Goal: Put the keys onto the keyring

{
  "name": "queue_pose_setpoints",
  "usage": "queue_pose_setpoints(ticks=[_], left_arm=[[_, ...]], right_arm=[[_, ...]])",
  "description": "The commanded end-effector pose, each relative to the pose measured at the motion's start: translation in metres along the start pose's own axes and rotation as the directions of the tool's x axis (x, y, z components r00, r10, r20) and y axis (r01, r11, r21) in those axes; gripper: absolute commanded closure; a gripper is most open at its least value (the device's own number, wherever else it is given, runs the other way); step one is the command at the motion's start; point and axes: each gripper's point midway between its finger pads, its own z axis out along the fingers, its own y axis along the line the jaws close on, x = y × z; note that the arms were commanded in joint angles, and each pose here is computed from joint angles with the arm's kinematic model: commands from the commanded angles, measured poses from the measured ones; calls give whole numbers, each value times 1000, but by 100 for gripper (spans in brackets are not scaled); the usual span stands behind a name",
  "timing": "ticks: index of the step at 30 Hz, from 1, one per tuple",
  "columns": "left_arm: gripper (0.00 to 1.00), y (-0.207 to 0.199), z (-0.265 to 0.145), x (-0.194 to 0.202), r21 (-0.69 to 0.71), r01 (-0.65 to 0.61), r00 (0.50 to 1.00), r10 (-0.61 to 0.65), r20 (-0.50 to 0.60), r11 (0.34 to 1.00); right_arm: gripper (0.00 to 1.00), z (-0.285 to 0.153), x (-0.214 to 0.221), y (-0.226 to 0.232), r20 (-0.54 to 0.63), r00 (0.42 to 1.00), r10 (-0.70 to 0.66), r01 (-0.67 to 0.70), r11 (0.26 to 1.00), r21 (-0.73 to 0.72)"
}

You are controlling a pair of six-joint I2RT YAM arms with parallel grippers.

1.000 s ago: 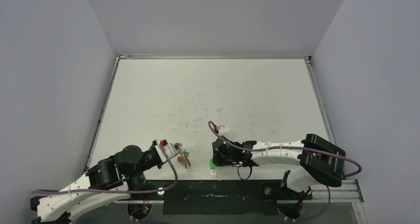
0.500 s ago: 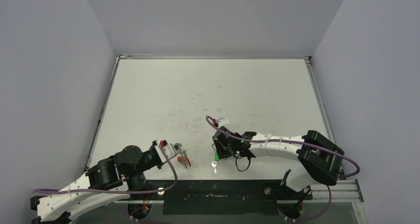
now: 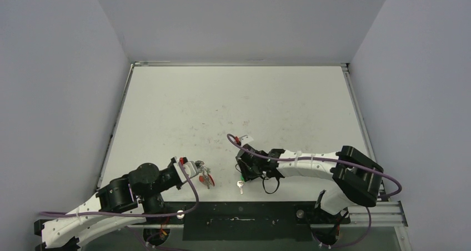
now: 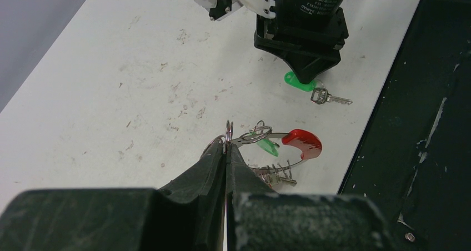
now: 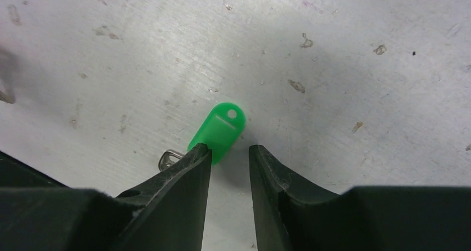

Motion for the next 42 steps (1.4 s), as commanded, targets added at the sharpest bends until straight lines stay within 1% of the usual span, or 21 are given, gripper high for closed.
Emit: queue_pose_setpoints(ticks=[1,7,12,14,19,22,24,28,33,37,40,42], left_arm=[[100,4,-3,-17,-8,8,999,-8,51,1000],[100,4,-3,-16,-9,5,999,-5,50,1000],[100,4,-2,-15,-10,4,999,-4,43,1000],[100,3,-2,-15,-8,5,999,-5,41,1000],[100,2,0,-13,-1,4,999,-4,32,1000],[100,1,1,-11,1,1,1000,-1,20,1000],[100,1,2,-11,3,0,1000,0,16,1000],[100,0,3,-10,9,-2,1000,2,10,1000],[100,-1,3,-10,12,-1,1000,1,10,1000],[100,-1,3,-9,13,-1,1000,1,8,1000],[100,-1,3,-9,13,-2,1000,2,7,1000],[100,-1,4,-9,11,-4,1000,4,4,1000]], right_arm=[[70,13,-1,-8,6,1000,-16,15,998,68],[78,17,-20,-21,29,996,-83,78,985,151],[79,26,-35,-36,22,991,-129,121,969,216],[77,28,-44,-40,23,989,-144,135,963,233],[66,12,-67,-41,74,988,-134,114,966,231],[58,-1,-74,-31,108,989,-97,77,982,174],[55,-6,-73,-22,115,991,-62,48,992,115],[53,-12,-72,-4,120,993,9,-9,1000,6],[55,-11,-73,-2,103,993,56,-52,998,-35],[59,-5,-68,-6,67,987,147,-143,988,-61],[63,0,-64,-13,54,971,233,-229,971,-66],[64,3,-60,-13,38,960,278,-273,957,-97]])
